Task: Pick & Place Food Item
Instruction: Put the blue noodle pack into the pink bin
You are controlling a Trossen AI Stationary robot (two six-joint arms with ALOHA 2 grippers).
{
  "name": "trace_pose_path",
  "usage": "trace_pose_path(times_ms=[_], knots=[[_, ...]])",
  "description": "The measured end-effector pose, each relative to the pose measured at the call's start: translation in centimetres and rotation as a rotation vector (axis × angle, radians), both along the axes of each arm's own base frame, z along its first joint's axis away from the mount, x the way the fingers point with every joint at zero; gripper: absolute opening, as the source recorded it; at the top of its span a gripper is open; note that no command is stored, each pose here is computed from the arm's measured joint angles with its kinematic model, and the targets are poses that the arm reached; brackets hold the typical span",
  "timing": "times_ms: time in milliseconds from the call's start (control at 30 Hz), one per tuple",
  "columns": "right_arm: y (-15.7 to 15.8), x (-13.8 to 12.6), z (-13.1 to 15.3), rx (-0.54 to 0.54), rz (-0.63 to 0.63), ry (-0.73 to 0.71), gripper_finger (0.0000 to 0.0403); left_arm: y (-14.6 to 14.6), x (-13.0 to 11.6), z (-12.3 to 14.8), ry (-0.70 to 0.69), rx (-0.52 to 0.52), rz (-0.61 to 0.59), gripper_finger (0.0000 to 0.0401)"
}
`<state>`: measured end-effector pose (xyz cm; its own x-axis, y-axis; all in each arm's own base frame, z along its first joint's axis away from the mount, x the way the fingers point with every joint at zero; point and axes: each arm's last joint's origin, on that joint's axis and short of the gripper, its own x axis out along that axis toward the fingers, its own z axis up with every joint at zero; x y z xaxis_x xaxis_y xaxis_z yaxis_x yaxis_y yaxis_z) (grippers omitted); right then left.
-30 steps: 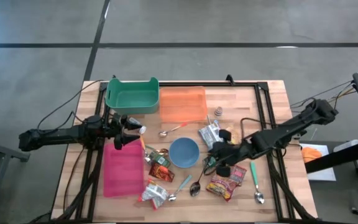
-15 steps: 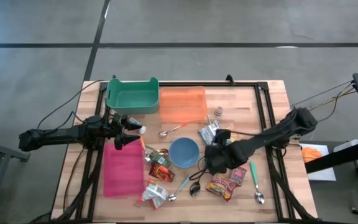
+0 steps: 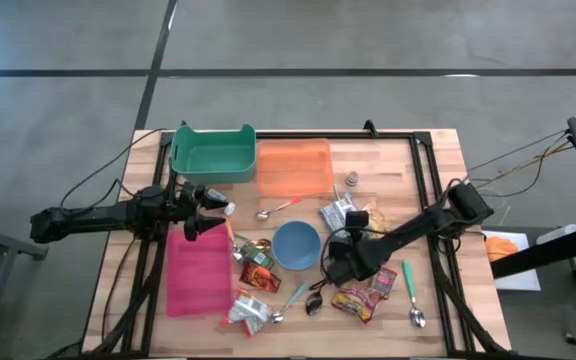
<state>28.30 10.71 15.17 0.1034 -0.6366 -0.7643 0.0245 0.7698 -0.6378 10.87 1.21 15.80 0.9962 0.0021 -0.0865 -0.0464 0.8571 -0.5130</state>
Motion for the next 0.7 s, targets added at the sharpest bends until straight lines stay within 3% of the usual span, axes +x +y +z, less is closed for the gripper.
trace_pose_path(times_ms=[200, 700], knots=[[-0.7, -0.6, -0.7, -0.125, 0.02, -0.033, 0.0231, 0.0, 0.0, 0.0, 0.0, 0.0, 0.0, 0.0352], [-1.2, -0.9, -2.6, -0.118, 0.082, -0.042, 0.0228, 0.0, 0.0, 0.0, -0.001, -0.001, 0.0, 0.0352]])
